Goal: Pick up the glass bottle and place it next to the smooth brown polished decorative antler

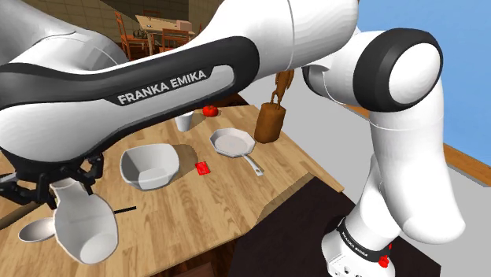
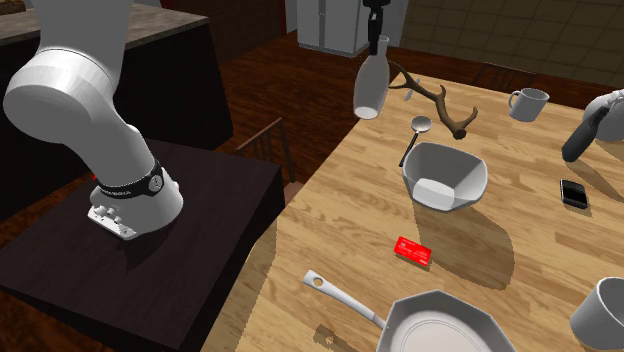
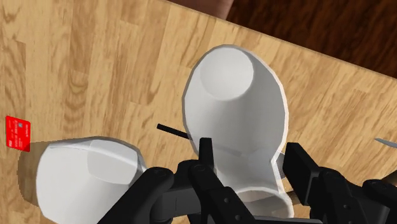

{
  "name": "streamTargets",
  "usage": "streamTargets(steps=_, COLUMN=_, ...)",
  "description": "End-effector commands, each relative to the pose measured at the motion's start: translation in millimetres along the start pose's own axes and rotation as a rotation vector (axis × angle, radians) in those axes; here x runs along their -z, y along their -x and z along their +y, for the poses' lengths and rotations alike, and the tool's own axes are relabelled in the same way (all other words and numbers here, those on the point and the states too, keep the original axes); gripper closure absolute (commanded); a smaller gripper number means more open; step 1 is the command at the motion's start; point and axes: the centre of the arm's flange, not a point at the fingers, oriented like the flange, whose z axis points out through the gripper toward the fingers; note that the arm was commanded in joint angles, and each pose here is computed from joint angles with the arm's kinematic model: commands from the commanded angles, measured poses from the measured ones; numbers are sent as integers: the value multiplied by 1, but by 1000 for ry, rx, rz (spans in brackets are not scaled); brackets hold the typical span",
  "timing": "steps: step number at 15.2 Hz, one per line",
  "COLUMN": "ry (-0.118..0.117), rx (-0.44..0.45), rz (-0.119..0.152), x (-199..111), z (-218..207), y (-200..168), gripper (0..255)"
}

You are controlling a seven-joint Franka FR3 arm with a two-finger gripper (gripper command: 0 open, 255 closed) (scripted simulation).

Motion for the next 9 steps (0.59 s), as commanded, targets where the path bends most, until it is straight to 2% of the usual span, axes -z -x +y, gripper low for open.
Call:
streamTargets(steps=1, ry=-1, rx=0, rz=1, x=-10, z=-1, y=1, gripper=255)
streamTargets(steps=9, ry=-1, rx=0, rz=1, x=-52, z=-1, y=6, gripper=255)
